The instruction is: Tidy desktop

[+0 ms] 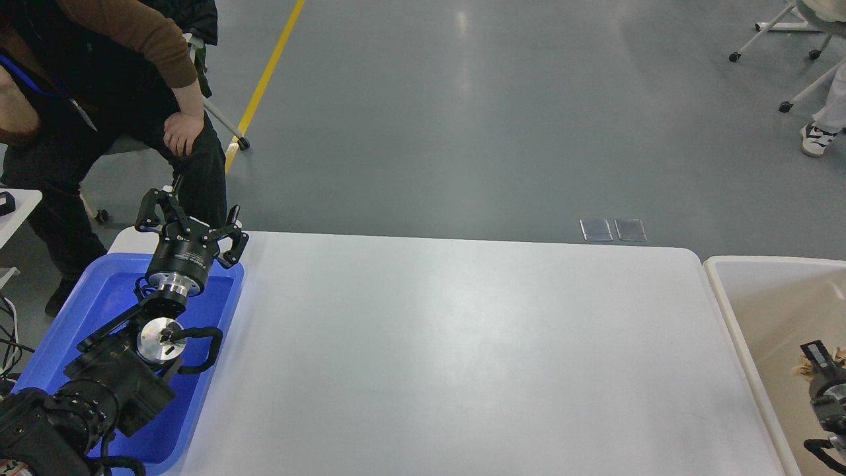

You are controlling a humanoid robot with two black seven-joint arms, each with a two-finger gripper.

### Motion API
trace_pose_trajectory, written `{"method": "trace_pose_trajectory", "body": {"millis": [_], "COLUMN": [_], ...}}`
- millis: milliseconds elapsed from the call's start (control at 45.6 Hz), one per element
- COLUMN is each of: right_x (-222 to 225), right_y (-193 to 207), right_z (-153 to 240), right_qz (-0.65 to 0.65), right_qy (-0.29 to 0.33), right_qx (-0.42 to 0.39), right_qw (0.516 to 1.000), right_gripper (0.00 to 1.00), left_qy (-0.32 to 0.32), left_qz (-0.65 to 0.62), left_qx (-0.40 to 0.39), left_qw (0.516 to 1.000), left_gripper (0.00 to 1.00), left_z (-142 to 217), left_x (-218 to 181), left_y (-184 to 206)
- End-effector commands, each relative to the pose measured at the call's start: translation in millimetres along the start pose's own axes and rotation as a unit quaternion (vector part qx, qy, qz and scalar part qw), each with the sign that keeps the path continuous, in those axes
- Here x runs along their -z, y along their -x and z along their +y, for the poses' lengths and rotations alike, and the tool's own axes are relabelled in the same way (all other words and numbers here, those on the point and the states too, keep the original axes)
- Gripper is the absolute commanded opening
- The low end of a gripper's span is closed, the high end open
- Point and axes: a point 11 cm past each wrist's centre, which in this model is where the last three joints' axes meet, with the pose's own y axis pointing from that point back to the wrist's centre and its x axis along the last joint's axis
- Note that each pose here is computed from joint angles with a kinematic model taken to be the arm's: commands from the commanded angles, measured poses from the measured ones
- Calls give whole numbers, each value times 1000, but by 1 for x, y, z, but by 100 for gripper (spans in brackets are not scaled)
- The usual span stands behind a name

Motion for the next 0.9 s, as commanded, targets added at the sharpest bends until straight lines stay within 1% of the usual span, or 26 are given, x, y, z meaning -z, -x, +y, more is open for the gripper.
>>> {"method": "trace_pose_trajectory", "body": {"millis": [0, 22, 44, 66, 219, 614, 768, 878], "right_x": [0, 0, 0, 0, 3, 17, 61, 86], "right_y": [-2, -2, -3, -3, 7, 3, -21, -58], "right_z": [1, 1, 1, 1, 2, 0, -5, -8], "right_qz": [6, 7, 7, 7, 4, -5, -38, -93], "right_qy": [-1, -1, -1, -1, -3, -13, -45, -63], "right_qx": [-29, -33, -34, -34, -25, -26, -48, -77], "right_qw": [1000, 999, 999, 999, 1000, 1000, 997, 991], "right_gripper": [71, 88, 94, 98, 98, 99, 99, 99], "left_qy": [0, 0, 0, 0, 0, 0, 0, 0], "left_qz": [0, 0, 0, 0, 0, 0, 0, 0], "left_qx": [0, 0, 0, 0, 0, 0, 0, 0], "left_qw": [1000, 1000, 1000, 1000, 1000, 1000, 1000, 1000], "left_gripper": [100, 100, 100, 100, 100, 100, 100, 100], "left_z": [0, 0, 0, 0, 0, 0, 0, 0], "left_x": [0, 0, 0, 0, 0, 0, 0, 0], "left_y": [0, 0, 0, 0, 0, 0, 0, 0]}}
